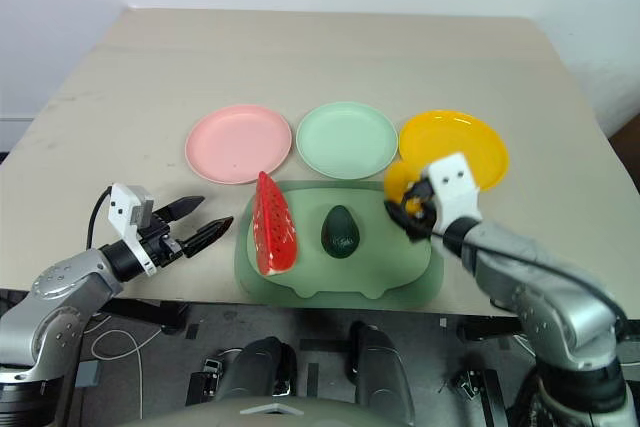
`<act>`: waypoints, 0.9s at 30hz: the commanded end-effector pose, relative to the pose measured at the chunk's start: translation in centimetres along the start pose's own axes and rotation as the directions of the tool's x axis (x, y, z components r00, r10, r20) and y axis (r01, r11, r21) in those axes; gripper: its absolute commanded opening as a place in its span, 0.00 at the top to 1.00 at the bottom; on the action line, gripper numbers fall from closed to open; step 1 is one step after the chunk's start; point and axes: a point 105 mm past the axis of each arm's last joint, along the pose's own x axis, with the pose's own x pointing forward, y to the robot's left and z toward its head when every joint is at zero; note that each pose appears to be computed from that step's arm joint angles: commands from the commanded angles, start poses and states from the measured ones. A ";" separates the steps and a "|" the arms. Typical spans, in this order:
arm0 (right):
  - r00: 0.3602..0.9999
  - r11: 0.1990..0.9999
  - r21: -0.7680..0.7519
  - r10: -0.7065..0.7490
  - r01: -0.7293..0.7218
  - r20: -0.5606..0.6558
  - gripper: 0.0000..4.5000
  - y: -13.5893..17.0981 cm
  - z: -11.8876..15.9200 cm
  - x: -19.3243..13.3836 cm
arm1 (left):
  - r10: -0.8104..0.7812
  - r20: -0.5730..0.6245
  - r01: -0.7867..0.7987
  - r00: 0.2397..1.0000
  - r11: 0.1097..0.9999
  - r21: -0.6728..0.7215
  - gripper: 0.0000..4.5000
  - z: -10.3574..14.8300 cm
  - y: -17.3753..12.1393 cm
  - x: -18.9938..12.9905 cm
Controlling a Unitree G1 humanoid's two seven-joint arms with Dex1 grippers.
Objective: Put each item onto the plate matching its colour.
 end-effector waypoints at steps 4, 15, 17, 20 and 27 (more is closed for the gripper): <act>0.978 0.975 -0.085 -0.207 0.206 -0.010 0.30 -7.6 0.6 4.3 | 0.009 0.042 -0.011 0.999 0.999 0.034 0.00 1.2 -0.3 0.1; 0.983 0.967 -0.186 -0.182 0.176 -0.012 0.00 -9.7 0.0 5.9 | 0.037 0.058 -0.039 0.998 0.999 0.029 0.00 1.3 -0.5 -0.2; 0.980 0.954 -0.226 -0.184 0.195 0.069 0.00 -9.5 1.5 5.2 | 0.033 0.052 -0.035 0.998 0.999 0.026 0.00 1.1 -0.7 -0.2; 0.965 0.945 -0.246 -0.169 0.216 0.199 0.00 -9.0 4.1 3.7 | 0.030 0.047 -0.031 0.998 0.999 0.028 0.00 1.0 -0.7 -0.2; 0.918 0.943 -0.203 0.310 -0.264 0.246 0.00 1.0 4.8 -2.3 | 0.018 0.031 -0.019 0.999 0.999 0.033 0.00 1.0 -0.4 -0.1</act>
